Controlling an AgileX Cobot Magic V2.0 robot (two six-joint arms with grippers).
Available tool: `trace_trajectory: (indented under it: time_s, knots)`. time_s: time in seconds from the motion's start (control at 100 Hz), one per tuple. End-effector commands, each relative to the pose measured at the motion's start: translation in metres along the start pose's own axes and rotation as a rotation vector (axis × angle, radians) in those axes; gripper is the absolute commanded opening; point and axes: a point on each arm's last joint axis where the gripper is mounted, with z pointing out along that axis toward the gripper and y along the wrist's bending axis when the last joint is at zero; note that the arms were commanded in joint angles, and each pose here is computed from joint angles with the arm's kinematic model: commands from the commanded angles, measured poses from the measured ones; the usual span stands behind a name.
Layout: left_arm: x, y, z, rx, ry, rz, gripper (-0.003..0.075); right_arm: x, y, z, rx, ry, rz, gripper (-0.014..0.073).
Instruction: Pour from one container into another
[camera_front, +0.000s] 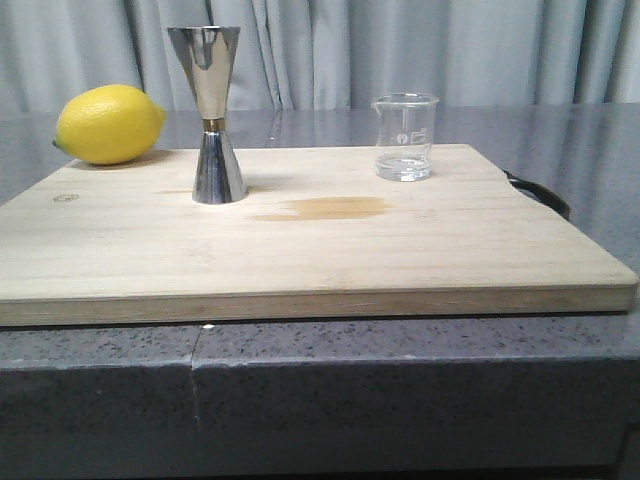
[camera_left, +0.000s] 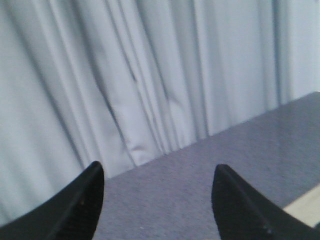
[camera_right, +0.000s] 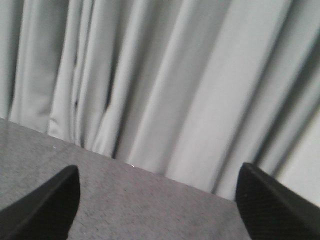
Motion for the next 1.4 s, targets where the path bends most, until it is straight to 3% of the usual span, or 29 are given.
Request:
trace_trajectory:
  time_s: [0.0, 0.13, 0.27, 0.54, 0.67, 0.76, 0.9, 0.94, 1.39]
  knots:
    - [-0.029, -0.011, -0.019, -0.108, -0.103, 0.016, 0.0421, -0.015, -0.007, -0.021, 0.039, -0.047, -0.001, 0.057]
    - [-0.037, -0.03, -0.042, -0.203, -0.147, 0.035, 0.0421, -0.021, -0.006, -0.049, 0.033, -0.154, -0.001, 0.0566]
    - [-0.017, -0.045, -0.063, -0.282, -0.131, 0.013, 0.0419, -0.011, -0.004, -0.075, 0.049, -0.167, 0.0, 0.0489]
    - [0.068, -0.079, -0.099, -0.301, -0.061, -0.123, 0.0365, 0.037, 0.002, -0.117, 0.108, -0.034, 0.048, 0.0454]
    - [0.111, -0.088, -0.113, -0.361, -0.024, -0.198, 0.0323, 0.059, 0.009, -0.135, 0.11, -0.034, 0.078, 0.0444]
    - [0.129, -0.091, -0.118, -0.385, 0.006, -0.211, 0.0219, 0.069, 0.012, -0.142, 0.112, -0.042, 0.079, 0.0332]
    - [0.136, -0.095, -0.118, -0.361, 0.011, -0.218, 0.0006, 0.074, 0.013, -0.144, 0.115, -0.032, 0.079, 0.0004]
    - [0.136, -0.095, -0.118, -0.358, 0.011, -0.218, -0.0018, 0.074, 0.013, -0.144, 0.115, -0.034, 0.079, -0.0075]
    - [0.135, -0.096, -0.118, -0.346, 0.003, -0.231, -0.0019, 0.074, 0.013, -0.144, 0.114, -0.034, 0.083, -0.0071]
